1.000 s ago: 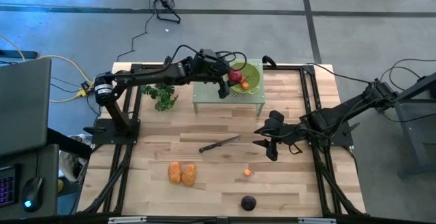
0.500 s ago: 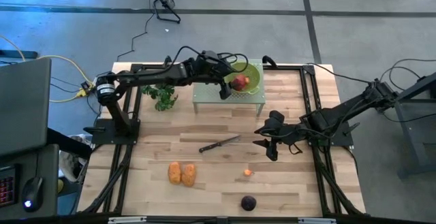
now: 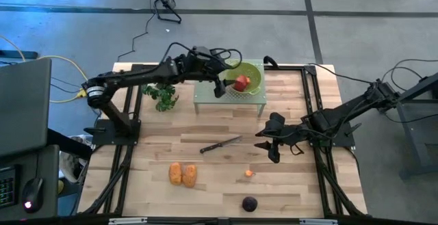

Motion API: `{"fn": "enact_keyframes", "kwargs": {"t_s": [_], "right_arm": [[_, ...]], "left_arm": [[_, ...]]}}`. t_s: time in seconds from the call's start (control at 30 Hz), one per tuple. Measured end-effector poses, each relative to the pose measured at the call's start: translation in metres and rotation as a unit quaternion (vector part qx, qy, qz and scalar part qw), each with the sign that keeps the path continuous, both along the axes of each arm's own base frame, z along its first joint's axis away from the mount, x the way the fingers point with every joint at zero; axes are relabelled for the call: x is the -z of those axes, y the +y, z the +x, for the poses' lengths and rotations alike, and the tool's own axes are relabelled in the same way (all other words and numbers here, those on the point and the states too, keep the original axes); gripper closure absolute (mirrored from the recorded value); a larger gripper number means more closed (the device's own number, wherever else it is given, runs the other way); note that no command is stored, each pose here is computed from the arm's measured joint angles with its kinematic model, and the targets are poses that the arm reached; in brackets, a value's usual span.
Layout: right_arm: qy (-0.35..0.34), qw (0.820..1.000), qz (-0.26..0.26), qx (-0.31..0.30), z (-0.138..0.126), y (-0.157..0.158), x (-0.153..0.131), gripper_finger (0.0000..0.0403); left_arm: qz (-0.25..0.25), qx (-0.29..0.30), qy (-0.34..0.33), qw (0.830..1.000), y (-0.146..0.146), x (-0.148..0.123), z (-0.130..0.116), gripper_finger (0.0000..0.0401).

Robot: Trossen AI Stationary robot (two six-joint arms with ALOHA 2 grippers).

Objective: Pick & Place Fruit
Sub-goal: Put the orange peach into the green strainer bowl on the shelf

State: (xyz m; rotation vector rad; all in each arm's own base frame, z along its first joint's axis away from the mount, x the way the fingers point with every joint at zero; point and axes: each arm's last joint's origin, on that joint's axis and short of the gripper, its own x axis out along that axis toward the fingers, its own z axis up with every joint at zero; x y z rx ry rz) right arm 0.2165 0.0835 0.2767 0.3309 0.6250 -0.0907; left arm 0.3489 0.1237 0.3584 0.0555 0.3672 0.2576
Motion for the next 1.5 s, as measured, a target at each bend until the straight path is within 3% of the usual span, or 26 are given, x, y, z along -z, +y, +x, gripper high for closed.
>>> {"fn": "enact_keyframes", "kwargs": {"t_s": [0.3, 0.6, 1.07, 1.23, 1.5], "right_arm": [[0.006, 1.0, 0.001, -0.018, 0.0, 0.004, 0.002, 0.0211], [0.048, 0.997, -0.021, -0.053, 0.01, 0.025, 0.024, 0.0211], [0.042, 0.995, -0.016, -0.084, 0.025, 0.049, 0.043, 0.0211], [0.034, 0.996, 0.01, -0.088, 0.028, 0.055, 0.044, 0.0211], [0.024, 0.995, 0.009, -0.098, 0.022, 0.067, 0.044, 0.0211]], "left_arm": [[-0.026, 0.016, 0.075, 0.997, -0.026, -0.014, -0.035, 0.0111], [-0.028, 0.059, 0.159, 0.985, -0.071, -0.006, -0.042, 0.0111], [-0.035, 0.091, 0.213, 0.972, -0.151, 0.03, -0.044, 0.0111], [-0.037, 0.098, 0.22, 0.97, -0.182, 0.039, -0.05, 0.0111], [-0.054, 0.086, 0.236, 0.966, -0.226, 0.067, -0.066, 0.0111]]}}
